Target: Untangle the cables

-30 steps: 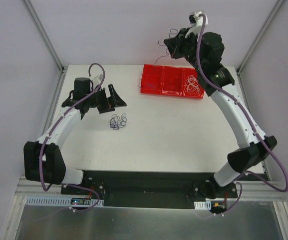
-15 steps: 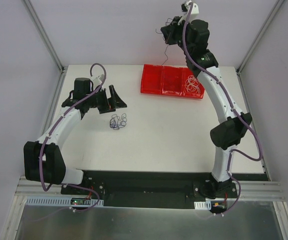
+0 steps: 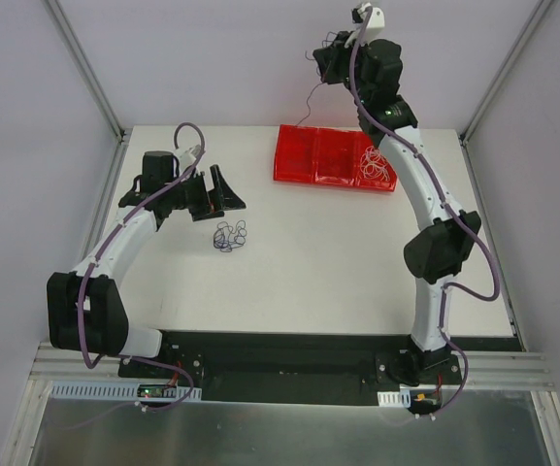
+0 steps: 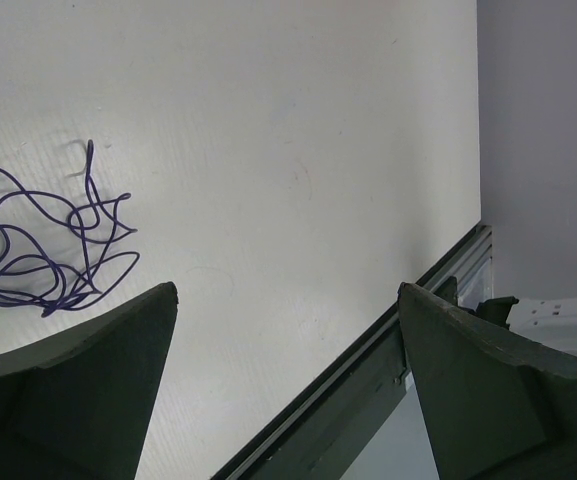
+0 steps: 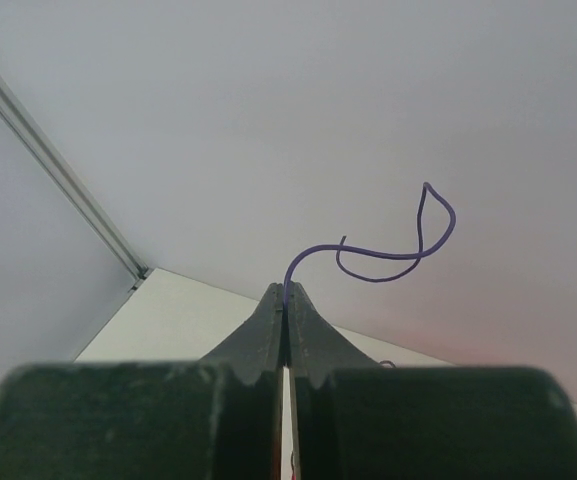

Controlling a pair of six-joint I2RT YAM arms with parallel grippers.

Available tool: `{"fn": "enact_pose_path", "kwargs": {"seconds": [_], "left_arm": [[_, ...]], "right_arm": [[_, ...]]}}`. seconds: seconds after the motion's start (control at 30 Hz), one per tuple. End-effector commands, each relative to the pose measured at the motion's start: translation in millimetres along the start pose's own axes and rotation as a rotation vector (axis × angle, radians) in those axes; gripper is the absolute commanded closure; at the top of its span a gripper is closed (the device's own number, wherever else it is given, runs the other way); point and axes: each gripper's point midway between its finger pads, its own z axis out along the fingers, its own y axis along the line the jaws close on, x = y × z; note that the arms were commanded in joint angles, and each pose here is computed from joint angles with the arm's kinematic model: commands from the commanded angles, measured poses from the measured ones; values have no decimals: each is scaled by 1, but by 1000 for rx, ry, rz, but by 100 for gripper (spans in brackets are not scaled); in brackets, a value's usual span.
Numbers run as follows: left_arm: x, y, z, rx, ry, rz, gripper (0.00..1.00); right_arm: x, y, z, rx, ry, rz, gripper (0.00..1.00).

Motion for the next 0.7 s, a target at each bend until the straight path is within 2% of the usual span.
{"fn": "enact_pose_path", "kwargs": {"seconds": [0.0, 0.3, 0.67], "left_arm": [[-8, -12, -6, 44, -12, 46, 9], [-6, -11, -5, 48, -6, 40, 9], [-8, -11, -7, 49, -12, 41, 9]], "right_arm": [[-5, -5, 12, -6, -48, 0, 100], [21, -18, 26, 19, -18, 5, 99], [-15, -13, 25, 3, -102, 0, 99]]}}
